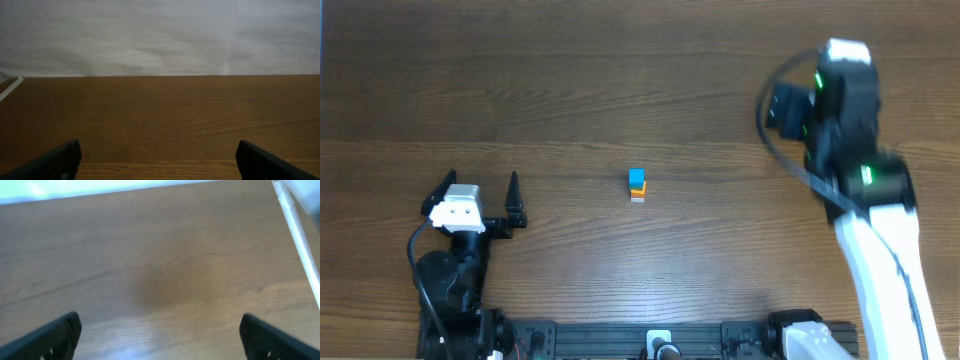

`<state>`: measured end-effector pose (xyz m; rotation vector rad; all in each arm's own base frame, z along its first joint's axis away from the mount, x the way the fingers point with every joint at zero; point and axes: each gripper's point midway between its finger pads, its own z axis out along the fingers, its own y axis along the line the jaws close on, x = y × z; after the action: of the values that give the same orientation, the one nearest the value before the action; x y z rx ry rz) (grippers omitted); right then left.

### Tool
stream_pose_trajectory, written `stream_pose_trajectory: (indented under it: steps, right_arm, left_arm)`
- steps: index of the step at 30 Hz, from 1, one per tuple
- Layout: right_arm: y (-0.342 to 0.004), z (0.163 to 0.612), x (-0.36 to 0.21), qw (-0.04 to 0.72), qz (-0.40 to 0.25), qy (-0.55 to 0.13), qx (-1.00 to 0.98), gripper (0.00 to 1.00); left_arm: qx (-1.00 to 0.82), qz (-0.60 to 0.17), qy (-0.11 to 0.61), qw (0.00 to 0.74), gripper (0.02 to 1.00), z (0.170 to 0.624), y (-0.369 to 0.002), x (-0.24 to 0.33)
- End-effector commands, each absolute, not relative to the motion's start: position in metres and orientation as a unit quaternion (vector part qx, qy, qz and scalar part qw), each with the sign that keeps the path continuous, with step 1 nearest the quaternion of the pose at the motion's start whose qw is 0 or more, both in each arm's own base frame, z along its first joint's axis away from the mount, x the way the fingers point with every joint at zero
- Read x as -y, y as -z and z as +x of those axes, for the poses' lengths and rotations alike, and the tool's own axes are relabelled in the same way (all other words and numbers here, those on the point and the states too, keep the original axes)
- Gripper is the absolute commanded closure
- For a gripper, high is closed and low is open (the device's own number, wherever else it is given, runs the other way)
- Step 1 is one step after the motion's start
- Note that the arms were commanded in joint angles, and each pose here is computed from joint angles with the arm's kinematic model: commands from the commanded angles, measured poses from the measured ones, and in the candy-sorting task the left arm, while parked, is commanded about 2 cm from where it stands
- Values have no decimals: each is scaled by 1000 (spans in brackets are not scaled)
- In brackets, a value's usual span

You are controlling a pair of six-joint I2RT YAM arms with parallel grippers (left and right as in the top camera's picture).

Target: Stack Cubes

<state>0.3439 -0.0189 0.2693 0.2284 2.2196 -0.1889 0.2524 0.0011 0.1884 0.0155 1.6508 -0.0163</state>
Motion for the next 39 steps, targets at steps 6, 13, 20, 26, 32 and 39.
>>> stream_pose_trajectory:
  steps: [6, 13, 20, 26, 32, 39]
  right_arm:
    - [-231, 274, 6, 550, 56, 18, -833, 9]
    - [-193, 265, -1, 618, 46, -11, -785, 9]
    - [-184, 260, -1, 649, 41, -9, -760, 7]
    - [-180, 253, 2, 670, 23, 11, -742, 7]
    - [-169, 248, 6, 682, 30, 15, -730, 7]
    - [-150, 248, 7, 669, 30, 17, -742, 9]
  left_arm:
    - [-733, 13, 2, 680, 20, 252, -188, -2]
    - [-733, 13, 2, 680, 20, 252, -188, -2]
    - [-733, 13, 2, 680, 20, 252, -188, -2]
    - [-733, 13, 2, 680, 20, 252, -188, -2]
    - [-733, 13, 2, 680, 20, 252, -188, -2]
    - [-733, 13, 2, 680, 20, 252, -188, -2]
